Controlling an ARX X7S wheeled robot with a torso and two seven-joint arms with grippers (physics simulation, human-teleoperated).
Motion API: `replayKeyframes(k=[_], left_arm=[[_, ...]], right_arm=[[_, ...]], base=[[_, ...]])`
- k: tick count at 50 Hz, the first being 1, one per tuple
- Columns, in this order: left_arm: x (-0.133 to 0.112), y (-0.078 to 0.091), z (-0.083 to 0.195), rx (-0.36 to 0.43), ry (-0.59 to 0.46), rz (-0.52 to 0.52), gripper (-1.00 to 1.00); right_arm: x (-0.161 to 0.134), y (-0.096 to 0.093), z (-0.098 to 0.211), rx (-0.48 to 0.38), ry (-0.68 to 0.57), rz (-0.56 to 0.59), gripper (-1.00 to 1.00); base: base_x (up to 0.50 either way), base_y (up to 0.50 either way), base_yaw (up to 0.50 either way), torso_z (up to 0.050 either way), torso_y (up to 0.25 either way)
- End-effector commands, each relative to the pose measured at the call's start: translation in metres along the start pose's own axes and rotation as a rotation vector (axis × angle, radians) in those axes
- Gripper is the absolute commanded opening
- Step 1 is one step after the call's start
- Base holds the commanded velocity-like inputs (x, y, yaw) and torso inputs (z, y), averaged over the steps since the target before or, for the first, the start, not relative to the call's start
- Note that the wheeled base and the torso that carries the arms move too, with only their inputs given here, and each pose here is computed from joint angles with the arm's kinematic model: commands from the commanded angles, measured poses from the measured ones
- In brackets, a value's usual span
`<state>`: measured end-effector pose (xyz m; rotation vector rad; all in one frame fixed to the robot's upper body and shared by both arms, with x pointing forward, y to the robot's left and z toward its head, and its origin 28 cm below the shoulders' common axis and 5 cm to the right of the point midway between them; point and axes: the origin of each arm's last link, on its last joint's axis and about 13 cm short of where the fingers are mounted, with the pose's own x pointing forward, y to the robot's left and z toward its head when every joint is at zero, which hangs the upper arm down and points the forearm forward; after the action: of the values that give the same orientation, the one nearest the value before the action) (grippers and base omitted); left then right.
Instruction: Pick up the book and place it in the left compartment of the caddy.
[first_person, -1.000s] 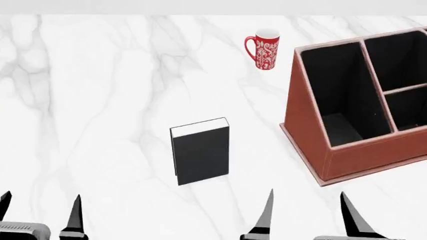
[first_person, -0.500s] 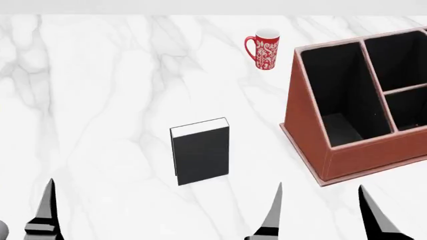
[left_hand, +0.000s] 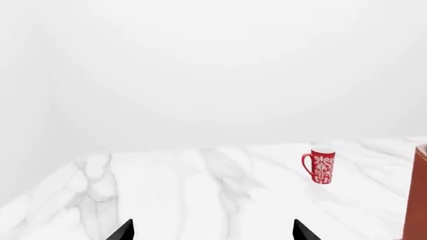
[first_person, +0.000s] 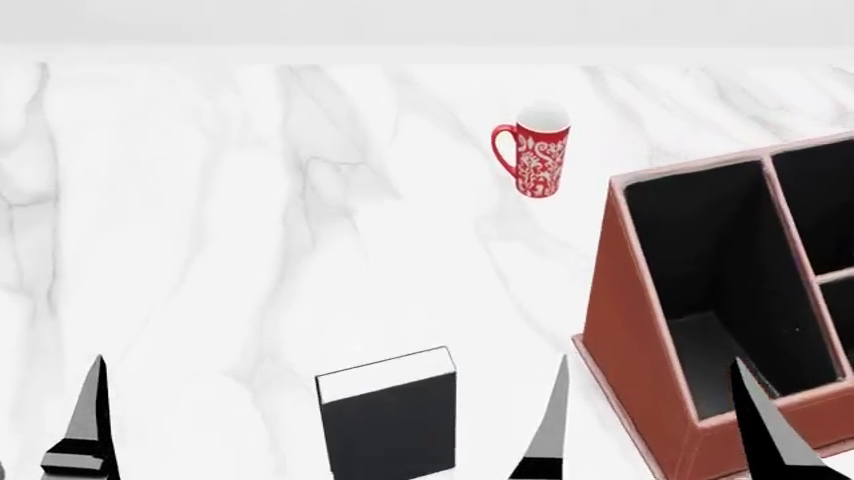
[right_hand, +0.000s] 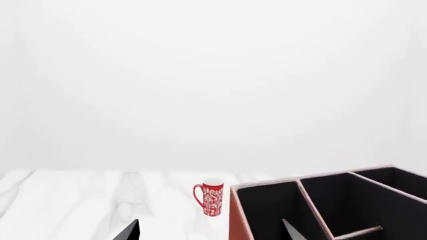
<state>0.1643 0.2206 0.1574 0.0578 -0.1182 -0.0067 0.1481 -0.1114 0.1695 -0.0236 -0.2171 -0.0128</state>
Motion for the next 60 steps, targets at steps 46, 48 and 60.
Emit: replayKeyframes(k=[46,48,60], left_arm=[[-0.001,0.000,0.003,-0.011,-0.012,-0.008,1.00],[-0.001,0.000,0.003,-0.011,-0.012,-0.008,1.00],[0.006,0.026,0.025,0.003,-0.078,0.042,1.00]], right_arm=[[-0.004,-0.003,0.009,-0.003,-0.099,0.012,1.00],[-0.004,-0.003,0.010,-0.017,-0.103,0.003,1.00],[0.007,-0.009,0.024,0.005,0.034,0.155,1.00]], base=[[0.14,-0.22,0.00,0.000,0.001],[0.50,0.00,0.00,0.000,0.000],[0.29,0.00,0.00,0.000,0.001]])
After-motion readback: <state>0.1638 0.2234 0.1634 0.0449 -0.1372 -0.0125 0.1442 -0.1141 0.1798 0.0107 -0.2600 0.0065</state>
